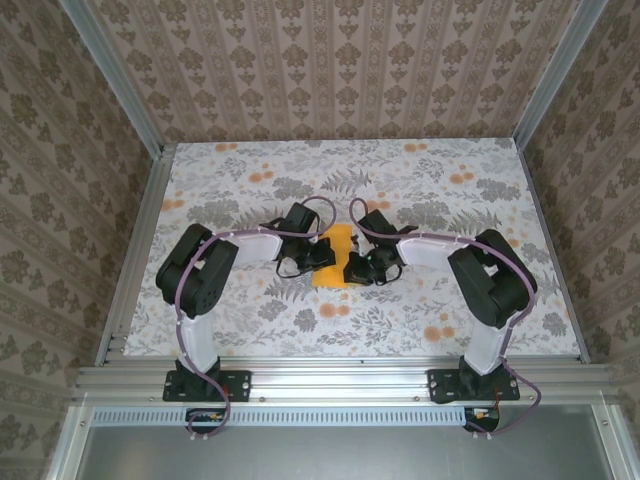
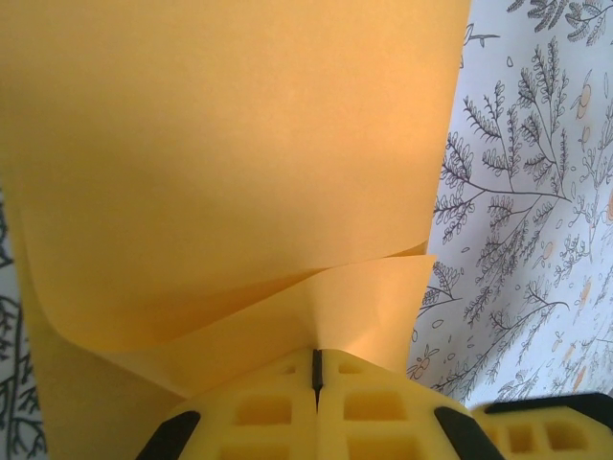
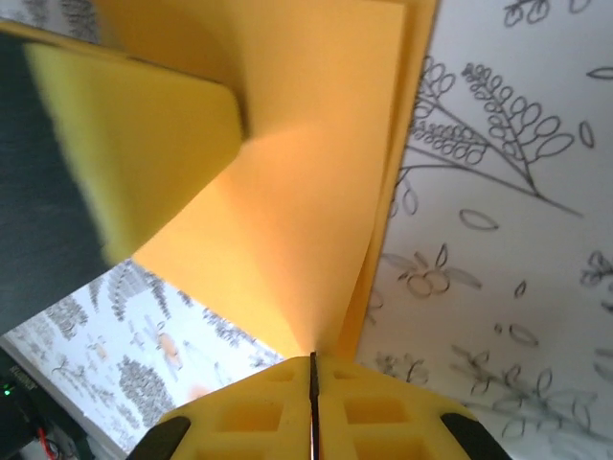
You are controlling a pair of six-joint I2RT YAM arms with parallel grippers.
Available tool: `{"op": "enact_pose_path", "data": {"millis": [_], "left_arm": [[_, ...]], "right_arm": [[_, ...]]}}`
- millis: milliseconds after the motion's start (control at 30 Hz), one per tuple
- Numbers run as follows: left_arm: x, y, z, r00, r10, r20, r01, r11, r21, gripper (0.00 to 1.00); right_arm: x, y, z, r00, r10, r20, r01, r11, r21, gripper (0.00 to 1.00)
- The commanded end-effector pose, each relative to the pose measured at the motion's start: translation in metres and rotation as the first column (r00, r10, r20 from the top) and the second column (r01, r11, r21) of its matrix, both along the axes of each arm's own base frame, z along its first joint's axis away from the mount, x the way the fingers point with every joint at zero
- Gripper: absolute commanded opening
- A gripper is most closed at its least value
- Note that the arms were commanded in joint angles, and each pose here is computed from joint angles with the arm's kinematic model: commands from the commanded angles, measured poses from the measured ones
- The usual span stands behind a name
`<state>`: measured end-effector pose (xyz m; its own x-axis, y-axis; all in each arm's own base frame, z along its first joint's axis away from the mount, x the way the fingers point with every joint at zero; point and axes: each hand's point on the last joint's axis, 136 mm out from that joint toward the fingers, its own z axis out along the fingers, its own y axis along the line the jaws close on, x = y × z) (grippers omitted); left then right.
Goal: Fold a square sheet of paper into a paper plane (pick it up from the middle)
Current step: Fold the triangle a second time at the center of the table.
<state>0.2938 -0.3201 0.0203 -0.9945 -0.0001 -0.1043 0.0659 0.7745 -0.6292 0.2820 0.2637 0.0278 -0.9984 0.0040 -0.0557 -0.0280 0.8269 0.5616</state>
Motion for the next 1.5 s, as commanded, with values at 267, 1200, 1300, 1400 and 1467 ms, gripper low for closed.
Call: {"op": "enact_pose_path", "data": {"millis": [267, 1200, 1300, 1400, 1467], "left_arm": [[-0.016, 0.016, -0.031, 0.997, 0.013, -0.076, -0.006, 0.996, 0.093, 0.06], [0.035, 0.045, -0.026, 0.999, 0.038, 0.027, -0.039, 0.998, 0.04, 0.07], [0.041, 0.052, -0.031, 0.999, 0.043, 0.032, -0.044, 0.998, 0.048, 0.07], [0.048, 0.059, -0.033, 0.998, 0.048, 0.05, -0.051, 0.997, 0.061, 0.07], [0.052, 0.064, -0.034, 0.996, 0.049, 0.068, -0.053, 0.996, 0.066, 0.07]], "right_arm": [[0.005, 0.016, -0.005, 0.999, 0.011, -0.036, -0.01, 0.999, 0.035, 0.1], [-0.062, -0.056, -0.063, 0.975, -0.017, -0.223, -0.035, 0.974, -0.226, 0.09], [-0.065, -0.057, -0.063, 0.973, -0.018, -0.229, -0.036, 0.973, -0.228, 0.09], [-0.065, -0.058, -0.062, 0.974, -0.018, -0.227, -0.035, 0.973, -0.229, 0.09], [-0.065, -0.058, -0.063, 0.974, -0.02, -0.226, -0.034, 0.973, -0.23, 0.09]]}}
